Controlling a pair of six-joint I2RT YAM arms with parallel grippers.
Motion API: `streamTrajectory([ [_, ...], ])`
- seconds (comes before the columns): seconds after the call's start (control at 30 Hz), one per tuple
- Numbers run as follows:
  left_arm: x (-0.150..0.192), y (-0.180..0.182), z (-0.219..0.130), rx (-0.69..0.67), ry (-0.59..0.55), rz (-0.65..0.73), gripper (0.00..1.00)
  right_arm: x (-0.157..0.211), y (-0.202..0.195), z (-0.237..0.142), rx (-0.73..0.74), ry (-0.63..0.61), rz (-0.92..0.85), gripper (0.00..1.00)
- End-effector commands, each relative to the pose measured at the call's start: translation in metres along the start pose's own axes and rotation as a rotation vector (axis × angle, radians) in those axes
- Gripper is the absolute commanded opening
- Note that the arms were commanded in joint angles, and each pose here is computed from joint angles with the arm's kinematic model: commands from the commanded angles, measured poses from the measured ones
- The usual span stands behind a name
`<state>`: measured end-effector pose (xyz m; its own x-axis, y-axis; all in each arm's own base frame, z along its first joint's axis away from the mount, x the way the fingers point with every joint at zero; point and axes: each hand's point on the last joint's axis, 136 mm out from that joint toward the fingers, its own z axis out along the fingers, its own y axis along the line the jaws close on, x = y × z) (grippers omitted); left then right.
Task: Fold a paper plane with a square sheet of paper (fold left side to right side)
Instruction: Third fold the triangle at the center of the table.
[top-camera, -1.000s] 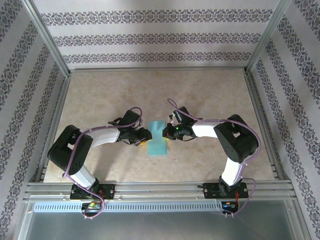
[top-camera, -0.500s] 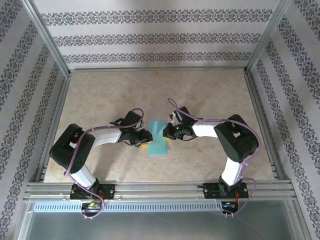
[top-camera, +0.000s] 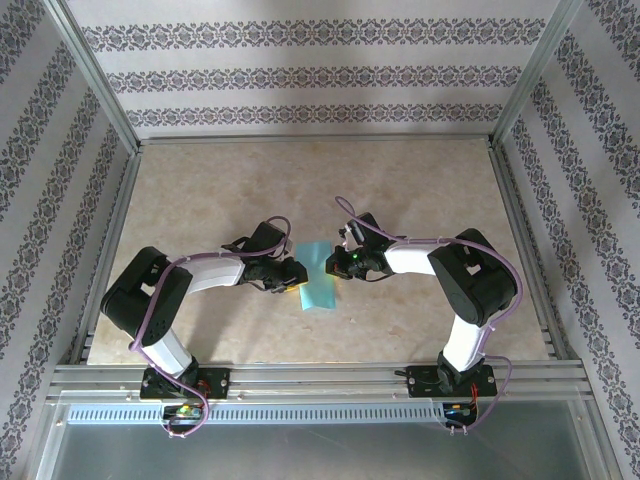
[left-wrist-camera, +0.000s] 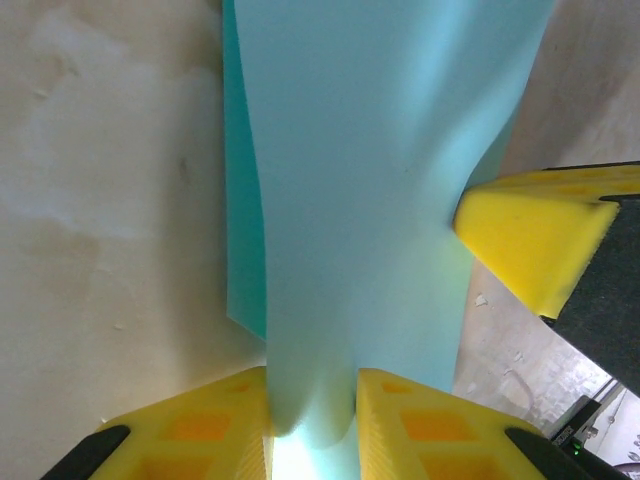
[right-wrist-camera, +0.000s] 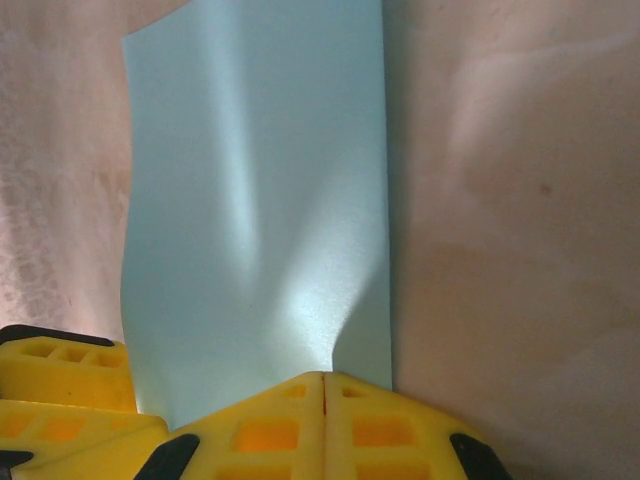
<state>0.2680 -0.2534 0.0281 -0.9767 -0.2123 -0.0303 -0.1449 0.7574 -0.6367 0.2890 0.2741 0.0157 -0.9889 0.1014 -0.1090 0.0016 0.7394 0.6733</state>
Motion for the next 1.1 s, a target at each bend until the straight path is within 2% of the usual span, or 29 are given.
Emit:
streamTrajectory([
  [0.0, -0.001, -0.008, -0.005, 0.008, -0.016, 0.023, 0.28, 0.002, -0.015, 0.001, 0.052, 0.012, 0.014, 0.00],
  [0.17, -0.006, -0.018, -0.008, 0.057, -0.046, 0.041, 0.29, 0.003, -0.014, 0.001, 0.051, 0.013, 0.009, 0.00],
  [0.27, -0.014, -0.027, -0.012, 0.081, -0.082, 0.069, 0.36, 0.002, -0.015, 0.000, 0.053, 0.013, 0.006, 0.00],
  [0.67, -0.021, -0.024, -0.011, 0.041, -0.086, 0.080, 0.38, 0.003, -0.016, -0.001, 0.060, 0.012, -0.009, 0.00],
  [0.77, -0.020, -0.020, -0.011, 0.022, -0.080, 0.077, 0.28, 0.003, -0.015, -0.001, 0.060, 0.013, -0.010, 0.00],
  [0.9, -0.016, -0.014, -0.011, 0.003, -0.069, 0.058, 0.10, -0.001, -0.010, -0.005, 0.050, -0.006, -0.032, 0.00],
  [1.0, -0.013, -0.011, -0.011, 0.002, -0.068, 0.038, 0.00, -0.010, 0.002, -0.013, 0.030, -0.038, -0.079, 0.09],
  [1.07, -0.012, -0.011, -0.012, 0.005, -0.071, 0.027, 0.00, -0.017, 0.010, -0.021, 0.021, -0.072, -0.123, 0.17],
])
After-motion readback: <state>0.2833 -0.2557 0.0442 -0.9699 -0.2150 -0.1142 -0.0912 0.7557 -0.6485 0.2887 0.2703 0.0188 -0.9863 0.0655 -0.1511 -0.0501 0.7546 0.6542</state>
